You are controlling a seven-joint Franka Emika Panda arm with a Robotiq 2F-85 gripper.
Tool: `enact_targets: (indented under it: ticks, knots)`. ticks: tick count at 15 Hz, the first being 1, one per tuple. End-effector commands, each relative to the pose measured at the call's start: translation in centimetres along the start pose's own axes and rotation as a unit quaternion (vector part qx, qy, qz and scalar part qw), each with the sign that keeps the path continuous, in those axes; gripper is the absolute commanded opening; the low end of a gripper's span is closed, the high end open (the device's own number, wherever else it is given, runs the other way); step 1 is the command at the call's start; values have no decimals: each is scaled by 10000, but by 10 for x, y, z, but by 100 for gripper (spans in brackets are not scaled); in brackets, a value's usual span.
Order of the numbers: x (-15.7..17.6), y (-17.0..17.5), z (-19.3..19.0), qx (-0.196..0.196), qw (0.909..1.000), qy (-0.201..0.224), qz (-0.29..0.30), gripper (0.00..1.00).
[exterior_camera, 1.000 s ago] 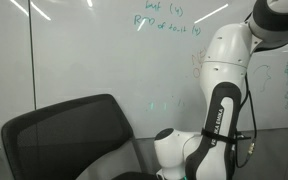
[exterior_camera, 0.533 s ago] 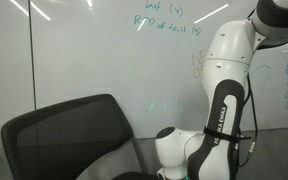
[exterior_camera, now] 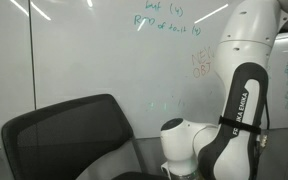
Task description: Pick up the marker, then write something on the board
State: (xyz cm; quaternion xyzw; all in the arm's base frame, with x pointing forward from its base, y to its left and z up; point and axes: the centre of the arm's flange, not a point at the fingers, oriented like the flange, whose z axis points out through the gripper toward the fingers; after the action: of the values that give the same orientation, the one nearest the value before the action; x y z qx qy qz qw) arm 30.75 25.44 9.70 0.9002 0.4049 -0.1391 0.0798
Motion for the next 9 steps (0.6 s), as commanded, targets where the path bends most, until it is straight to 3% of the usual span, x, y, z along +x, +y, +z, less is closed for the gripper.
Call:
enact_targets:
  ticks: [1, 5, 9]
  knots:
    - [-20, -5, -33, -6, 9992, 264, 289, 5]
    - [-21, 8, -52, 44, 9956, 670, 646, 5]
    - [-24, 27, -67, -77, 9856, 1256, 1130, 5]
